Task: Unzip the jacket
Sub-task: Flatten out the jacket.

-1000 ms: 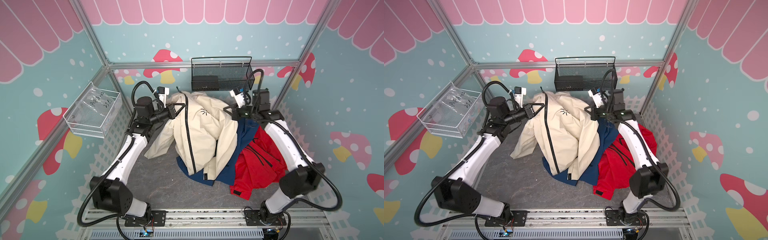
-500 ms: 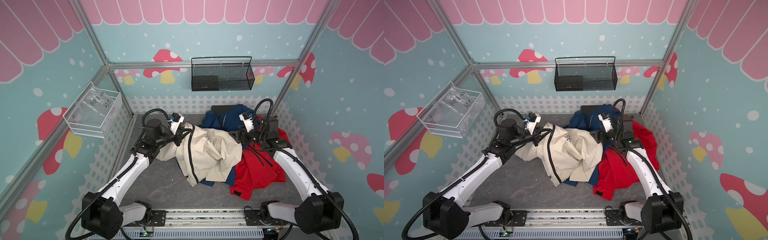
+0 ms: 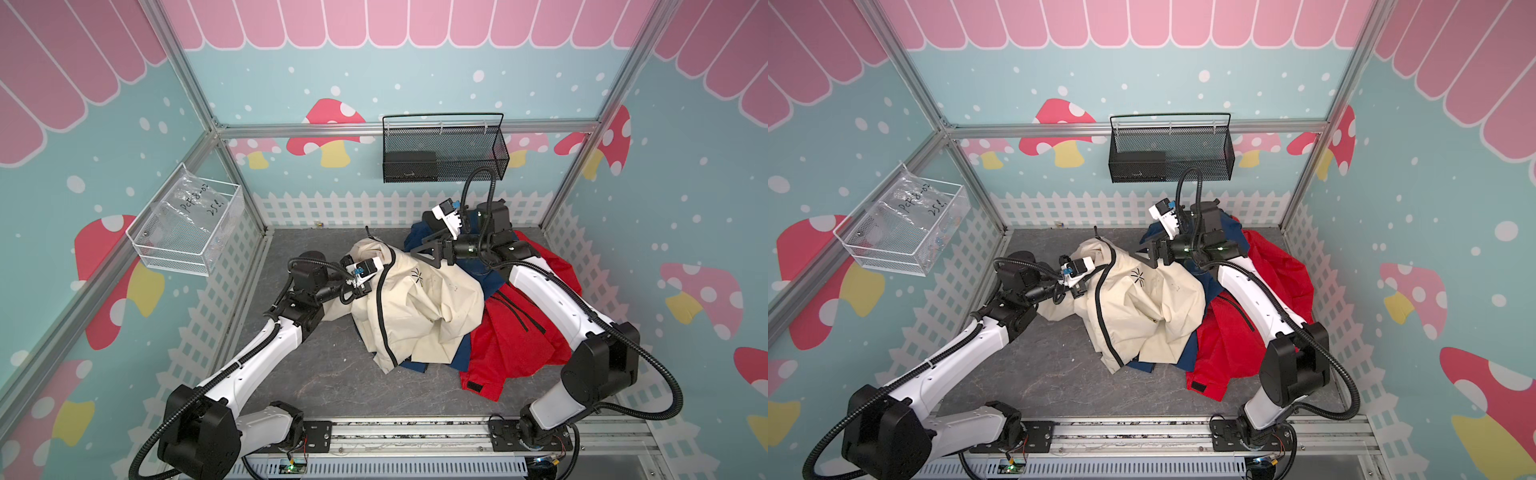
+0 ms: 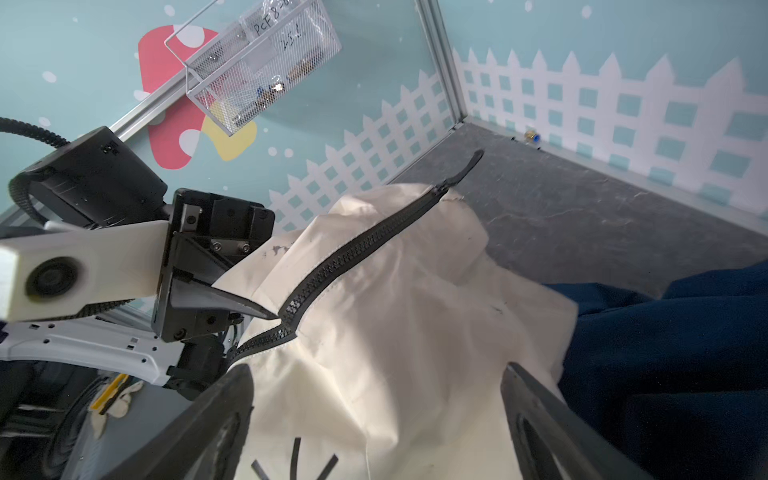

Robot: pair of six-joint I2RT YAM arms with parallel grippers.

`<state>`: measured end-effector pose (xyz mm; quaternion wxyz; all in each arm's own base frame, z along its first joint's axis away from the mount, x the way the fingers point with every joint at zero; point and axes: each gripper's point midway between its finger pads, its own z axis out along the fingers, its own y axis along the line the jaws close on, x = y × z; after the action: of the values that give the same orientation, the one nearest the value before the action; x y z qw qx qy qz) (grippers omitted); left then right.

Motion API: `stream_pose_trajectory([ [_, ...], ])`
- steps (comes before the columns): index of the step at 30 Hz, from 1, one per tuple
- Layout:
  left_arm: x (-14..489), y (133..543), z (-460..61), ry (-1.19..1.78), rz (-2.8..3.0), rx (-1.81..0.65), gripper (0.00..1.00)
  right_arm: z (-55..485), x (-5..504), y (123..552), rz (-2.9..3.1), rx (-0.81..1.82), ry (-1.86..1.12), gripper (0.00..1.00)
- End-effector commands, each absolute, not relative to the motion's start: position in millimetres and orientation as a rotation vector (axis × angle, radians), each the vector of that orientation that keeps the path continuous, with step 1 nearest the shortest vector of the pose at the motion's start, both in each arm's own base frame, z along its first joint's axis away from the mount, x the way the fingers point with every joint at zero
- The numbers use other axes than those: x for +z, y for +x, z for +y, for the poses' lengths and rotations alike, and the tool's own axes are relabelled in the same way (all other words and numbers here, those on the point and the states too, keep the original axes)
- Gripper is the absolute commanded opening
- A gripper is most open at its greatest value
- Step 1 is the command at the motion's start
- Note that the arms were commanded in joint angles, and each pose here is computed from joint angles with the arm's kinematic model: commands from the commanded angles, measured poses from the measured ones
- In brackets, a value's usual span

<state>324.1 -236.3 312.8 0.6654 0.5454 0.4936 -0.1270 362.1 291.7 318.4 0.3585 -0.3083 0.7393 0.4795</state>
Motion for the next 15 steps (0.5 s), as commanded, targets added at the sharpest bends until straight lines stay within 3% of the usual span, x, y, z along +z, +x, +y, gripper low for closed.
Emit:
stream_pose_trajectory([
  [1, 341.2, 317.4, -239.5, 1.274, 0.901, -0.118, 0.0, 305.0, 313.3, 353.5, 1.934, 1.353, -0.735, 0.97],
  [3, 343.5, 319.2, -240.9, 1.273, 0.902, -0.125, 0.0, 310.0, 308.6, 349.1, 1.931, 1.375, -0.744, 0.97],
  [5, 347.4, 321.7, -241.8, 1.245, 0.908, -0.147, 0.0, 313.8, 307.8, 347.6, 1.912, 1.391, -0.754, 0.88],
  [7, 358.9, 324.9, -238.7, 1.155, 0.91, -0.172, 0.0, 316.6, 310.1, 348.3, 1.887, 1.407, -0.763, 0.63],
  [8, 368.3, 327.4, -234.3, 1.082, 0.92, -0.189, 0.01, 317.4, 311.9, 349.5, 1.87, 1.406, -0.77, 0.43],
  [10, 382.4, 334.4, -220.4, 0.934, 1.006, -0.251, 0.12, 316.5, 322.2, 353.3, 1.804, 1.354, -0.793, 0.11],
  [11, 385.2, 337.9, -212.1, 0.871, 1.078, -0.278, 0.18, 315.1, 331.4, 353.9, 1.743, 1.311, -0.818, 0.0],
  [12, 385.9, 343.3, -201.9, 0.776, 1.167, -0.307, 0.26, 312.8, 339.5, 354.7, 1.694, 1.262, -0.833, 0.0],
  [14, 384.4, 354.1, -171.8, 0.55, 1.347, -0.334, 0.54, 306.4, 356.7, 353.2, 1.578, 1.133, -0.887, 0.0],
  [15, 382.0, 355.1, -160.5, 0.473, 1.417, -0.366, 0.64, 302.8, 361.9, 353.4, 1.536, 1.065, -0.907, 0.0],
])
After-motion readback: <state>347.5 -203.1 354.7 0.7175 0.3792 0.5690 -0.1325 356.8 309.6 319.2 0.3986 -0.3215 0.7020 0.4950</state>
